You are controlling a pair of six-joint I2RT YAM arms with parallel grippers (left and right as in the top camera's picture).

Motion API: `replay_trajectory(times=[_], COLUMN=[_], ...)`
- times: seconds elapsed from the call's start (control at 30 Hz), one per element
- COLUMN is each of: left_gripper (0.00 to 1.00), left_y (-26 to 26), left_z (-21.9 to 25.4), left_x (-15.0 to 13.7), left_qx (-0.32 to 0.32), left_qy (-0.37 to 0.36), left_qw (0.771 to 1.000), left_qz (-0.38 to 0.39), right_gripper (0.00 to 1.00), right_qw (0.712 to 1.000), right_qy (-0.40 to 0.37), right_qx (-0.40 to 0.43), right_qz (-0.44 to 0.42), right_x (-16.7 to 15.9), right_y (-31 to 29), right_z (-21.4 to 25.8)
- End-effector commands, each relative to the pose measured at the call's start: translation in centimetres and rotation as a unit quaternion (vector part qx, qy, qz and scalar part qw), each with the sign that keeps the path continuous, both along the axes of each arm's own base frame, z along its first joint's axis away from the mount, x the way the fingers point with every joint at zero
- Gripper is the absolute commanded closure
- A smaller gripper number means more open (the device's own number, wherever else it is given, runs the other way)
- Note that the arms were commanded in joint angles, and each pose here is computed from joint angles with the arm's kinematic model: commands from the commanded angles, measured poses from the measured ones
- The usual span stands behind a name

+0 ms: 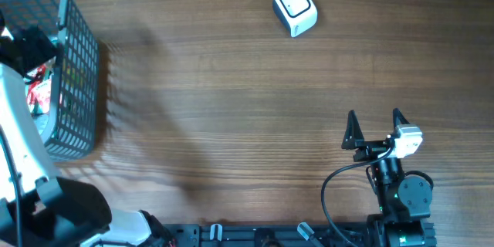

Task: Scan the item barcode
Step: 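Reach the left gripper into the basket and grasp the Kleenex pack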

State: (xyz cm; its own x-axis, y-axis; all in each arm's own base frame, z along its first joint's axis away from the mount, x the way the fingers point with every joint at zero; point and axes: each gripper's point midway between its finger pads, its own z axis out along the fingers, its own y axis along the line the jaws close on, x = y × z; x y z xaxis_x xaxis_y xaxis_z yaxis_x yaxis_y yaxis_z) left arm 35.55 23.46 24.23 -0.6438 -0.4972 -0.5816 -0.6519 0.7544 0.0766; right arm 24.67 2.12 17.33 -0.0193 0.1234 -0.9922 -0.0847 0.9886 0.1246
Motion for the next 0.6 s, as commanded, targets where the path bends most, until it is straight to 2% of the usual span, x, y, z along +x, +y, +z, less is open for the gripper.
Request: replay_trajectory(times=[0.0, 0.4, 0.57], left_gripper=[0.03, 0.03, 0.08], left_y=[-0.1, -0.1, -0.8], left_z=[-2.1, -6.4, -9.7], left_x=[0.1, -2.2, -3.7], left_qx=[-0.024, -0.079, -0.131], left_qy=[0.033, 0.089, 0.101], left_qw=[0.999, 0.993, 0.986], left_qz=[-0.012, 0.006, 0.008], right_gripper=[0.0, 0.0, 0.0], right_qw=[1.0, 1.0, 1.0], right_qy=[-0.004, -0.004, -0.004], right_qx=[-0.008, -0.008, -0.008], right_qz=[-0.005, -0.005, -0.005], right_x=[0.0, 0.0, 0.0], right_y=[-0.2, -0.2, -0.2], right_z=[0.1, 0.1, 0.1])
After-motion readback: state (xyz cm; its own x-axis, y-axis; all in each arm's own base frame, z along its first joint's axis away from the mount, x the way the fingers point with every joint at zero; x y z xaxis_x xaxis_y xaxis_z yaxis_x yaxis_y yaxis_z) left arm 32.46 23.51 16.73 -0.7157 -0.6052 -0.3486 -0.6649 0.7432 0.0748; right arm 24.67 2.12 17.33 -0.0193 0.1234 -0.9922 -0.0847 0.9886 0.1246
